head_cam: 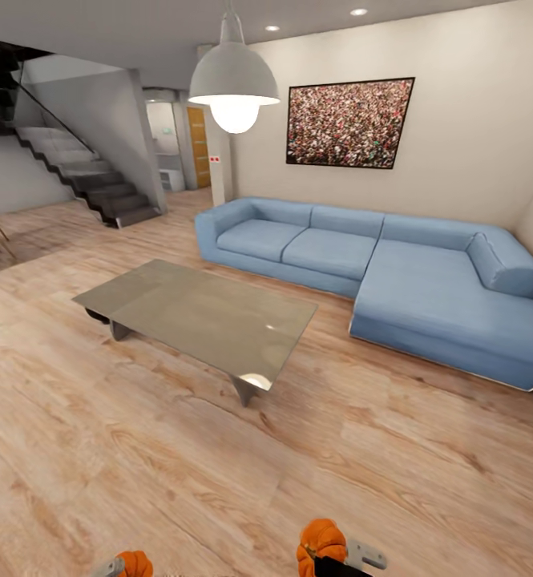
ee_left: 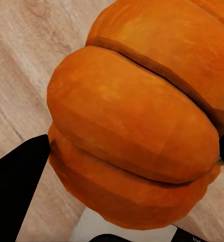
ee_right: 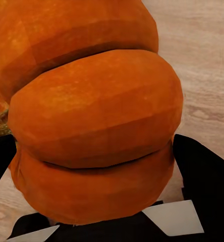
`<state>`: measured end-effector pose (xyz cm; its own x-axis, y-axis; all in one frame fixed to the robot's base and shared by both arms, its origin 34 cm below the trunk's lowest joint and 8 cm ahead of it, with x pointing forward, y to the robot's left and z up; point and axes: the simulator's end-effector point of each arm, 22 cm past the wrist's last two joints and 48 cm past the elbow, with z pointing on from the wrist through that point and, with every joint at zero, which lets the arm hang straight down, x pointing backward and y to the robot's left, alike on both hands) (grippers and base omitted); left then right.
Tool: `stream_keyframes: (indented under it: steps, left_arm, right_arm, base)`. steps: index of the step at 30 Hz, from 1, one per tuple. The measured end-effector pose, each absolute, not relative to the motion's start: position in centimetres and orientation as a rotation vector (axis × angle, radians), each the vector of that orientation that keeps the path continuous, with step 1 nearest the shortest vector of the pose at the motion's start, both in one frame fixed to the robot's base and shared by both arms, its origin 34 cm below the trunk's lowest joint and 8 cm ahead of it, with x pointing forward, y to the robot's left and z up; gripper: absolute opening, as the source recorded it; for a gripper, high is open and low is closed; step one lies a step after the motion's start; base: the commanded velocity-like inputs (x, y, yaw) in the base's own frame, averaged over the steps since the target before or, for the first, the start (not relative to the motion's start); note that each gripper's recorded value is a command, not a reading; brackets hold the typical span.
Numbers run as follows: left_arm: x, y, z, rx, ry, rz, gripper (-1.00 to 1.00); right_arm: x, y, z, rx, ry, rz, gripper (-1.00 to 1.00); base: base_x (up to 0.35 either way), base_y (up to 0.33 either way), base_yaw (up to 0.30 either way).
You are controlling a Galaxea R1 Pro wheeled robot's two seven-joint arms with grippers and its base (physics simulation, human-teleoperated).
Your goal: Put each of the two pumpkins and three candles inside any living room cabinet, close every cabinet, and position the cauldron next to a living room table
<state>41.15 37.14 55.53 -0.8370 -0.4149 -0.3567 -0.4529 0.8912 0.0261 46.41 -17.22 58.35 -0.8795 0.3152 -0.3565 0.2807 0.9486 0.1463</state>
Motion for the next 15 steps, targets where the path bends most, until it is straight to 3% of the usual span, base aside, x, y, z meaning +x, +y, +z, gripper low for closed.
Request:
stream_keyframes:
  steps: [15]
  left_arm:
    - [41.1,37.1,55.5,-0.641,2.715,0.155,-1.0]
  right_arm:
    - [46.4,-15.5,58.6,0.433,2.722,0.159,-1.0]
  base:
    - [0.0,0.0,0.288]
